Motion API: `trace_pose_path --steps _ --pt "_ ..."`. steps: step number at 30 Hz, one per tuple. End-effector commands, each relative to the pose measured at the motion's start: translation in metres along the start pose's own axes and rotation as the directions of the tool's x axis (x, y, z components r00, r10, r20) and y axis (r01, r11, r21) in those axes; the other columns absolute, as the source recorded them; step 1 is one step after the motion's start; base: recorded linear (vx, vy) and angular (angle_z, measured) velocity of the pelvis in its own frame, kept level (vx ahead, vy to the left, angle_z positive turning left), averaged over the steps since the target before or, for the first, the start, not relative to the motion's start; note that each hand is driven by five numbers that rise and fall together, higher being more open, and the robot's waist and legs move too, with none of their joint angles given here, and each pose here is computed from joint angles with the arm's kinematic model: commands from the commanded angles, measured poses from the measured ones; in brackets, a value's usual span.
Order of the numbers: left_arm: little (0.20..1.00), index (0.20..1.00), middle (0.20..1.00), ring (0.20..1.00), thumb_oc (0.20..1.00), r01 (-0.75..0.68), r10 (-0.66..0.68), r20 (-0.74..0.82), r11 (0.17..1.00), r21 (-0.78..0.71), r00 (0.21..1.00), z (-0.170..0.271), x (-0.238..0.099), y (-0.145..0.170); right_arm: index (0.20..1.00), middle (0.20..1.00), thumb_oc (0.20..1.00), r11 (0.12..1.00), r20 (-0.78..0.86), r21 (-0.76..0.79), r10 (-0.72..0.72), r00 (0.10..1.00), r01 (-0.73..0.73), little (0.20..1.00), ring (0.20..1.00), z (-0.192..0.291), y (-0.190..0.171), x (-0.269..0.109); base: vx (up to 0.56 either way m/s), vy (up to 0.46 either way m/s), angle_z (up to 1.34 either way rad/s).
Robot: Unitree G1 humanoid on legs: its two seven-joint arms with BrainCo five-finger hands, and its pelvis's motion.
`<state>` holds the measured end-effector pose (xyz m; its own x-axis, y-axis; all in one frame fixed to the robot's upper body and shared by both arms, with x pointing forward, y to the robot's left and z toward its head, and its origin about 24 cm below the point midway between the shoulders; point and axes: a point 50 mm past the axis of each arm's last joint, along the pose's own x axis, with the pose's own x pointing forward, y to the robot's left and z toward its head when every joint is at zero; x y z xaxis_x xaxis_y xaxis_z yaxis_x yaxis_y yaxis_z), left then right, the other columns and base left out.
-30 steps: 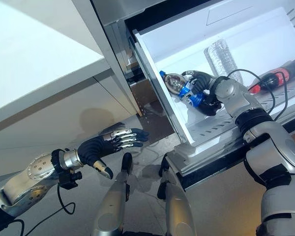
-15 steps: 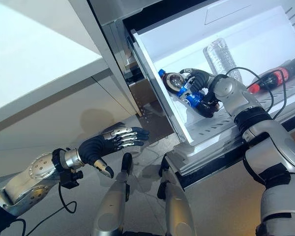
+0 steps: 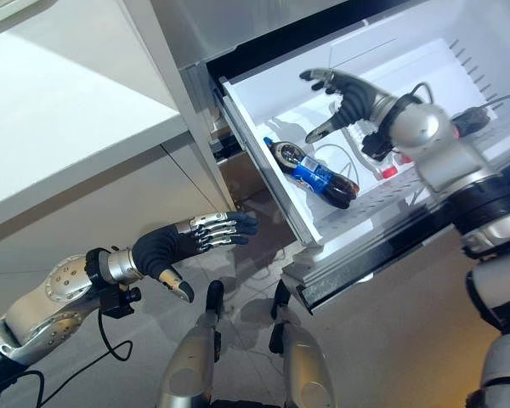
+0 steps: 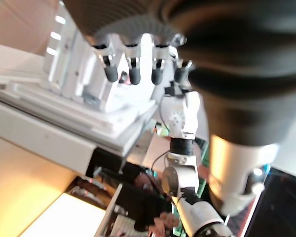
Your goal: Take the drinks into the refrigerator
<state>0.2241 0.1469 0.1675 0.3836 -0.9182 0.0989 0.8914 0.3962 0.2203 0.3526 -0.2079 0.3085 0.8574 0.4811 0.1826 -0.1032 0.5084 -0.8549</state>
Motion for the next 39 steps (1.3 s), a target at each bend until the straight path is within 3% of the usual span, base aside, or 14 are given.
trace_pose_path --steps 1,11,20,27,34,35,36,37,38,39 --pt "1.0 1.0 1.0 1.0 1.0 0.045 -0.045 0.072 0.999 0.0 0.996 0.015 -0.005 -0.008 1.0 1.0 1.0 0.996 0.055 0.031 -0.08 0.995 0.079 1.0 1.0 0.002 -0.014 -0.017 0.04 0.026 -0.13" --pt "1.0 1.0 1.0 1.0 1.0 -0.053 0.053 0.062 0.999 -0.005 0.997 0.01 -0.024 -0.001 1.0 1.0 1.0 0.947 0.049 0.264 -0.202 0.978 0.182 1.0 1.0 -0.032 0.027 -0.094 0.05 0.041 -0.18" --pt "1.0 1.0 1.0 1.0 1.0 -0.13 0.13 0.106 0.991 -0.005 0.986 0.004 -0.037 -0.001 1.0 1.0 1.0 0.794 -0.132 0.443 -0.402 0.906 0.417 1.0 1.0 -0.068 0.09 -0.155 0.06 0.077 -0.33" --pt "1.0 1.0 1.0 1.0 1.0 -0.186 0.184 0.127 0.982 0.003 0.975 0.0 -0.044 0.0 1.0 1.0 1.0 0.736 -0.299 0.486 -0.367 0.881 0.471 1.0 1.0 -0.09 0.132 -0.175 0.05 0.052 -0.23" --pt "1.0 1.0 1.0 1.0 1.0 -0.225 0.223 0.141 0.974 -0.003 0.965 -0.005 -0.046 0.0 1.0 1.0 1.0 0.661 -0.471 0.591 -0.182 0.863 0.462 1.0 1.0 -0.114 0.198 -0.187 0.02 0.021 -0.08" --pt "1.0 1.0 1.0 1.0 1.0 -0.224 0.222 0.142 0.975 -0.003 0.965 -0.006 -0.045 0.0 0.561 0.561 0.561 0.652 -0.484 0.61 -0.143 0.863 0.45 0.561 0.561 -0.116 0.208 -0.188 0.01 0.001 -0.07" --pt "1.0 1.0 1.0 1.0 1.0 -0.225 0.223 0.141 0.974 -0.003 0.965 -0.006 -0.046 0.0 0.482 0.482 0.482 0.651 -0.483 0.611 -0.143 0.864 0.45 0.482 0.482 -0.116 0.208 -0.188 0.01 0.0 -0.06" --pt "1.0 1.0 1.0 1.0 1.0 -0.225 0.223 0.141 0.974 -0.003 0.965 -0.006 -0.046 0.0 0.482 0.482 0.482 0.651 -0.483 0.611 -0.143 0.864 0.45 0.482 0.482 -0.116 0.208 -0.188 0.0 -0.011 -0.05" --pt "1.0 1.0 1.0 1.0 1.0 -0.229 0.227 0.146 0.973 -0.006 0.963 -0.007 -0.045 0.0 0.2 0.2 0.2 0.649 -0.5 0.65 -0.027 0.866 0.396 0.2 0.2 -0.12 0.233 -0.187 0.01 -0.015 -0.03" --pt "1.0 1.0 1.0 1.0 1.0 -0.225 0.223 0.15 0.974 -0.006 0.963 -0.006 -0.044 0.0 0.2 0.2 0.2 0.656 -0.498 0.659 0.014 0.867 0.368 0.2 0.2 -0.121 0.24 -0.186 0.0 0.0 0.0"
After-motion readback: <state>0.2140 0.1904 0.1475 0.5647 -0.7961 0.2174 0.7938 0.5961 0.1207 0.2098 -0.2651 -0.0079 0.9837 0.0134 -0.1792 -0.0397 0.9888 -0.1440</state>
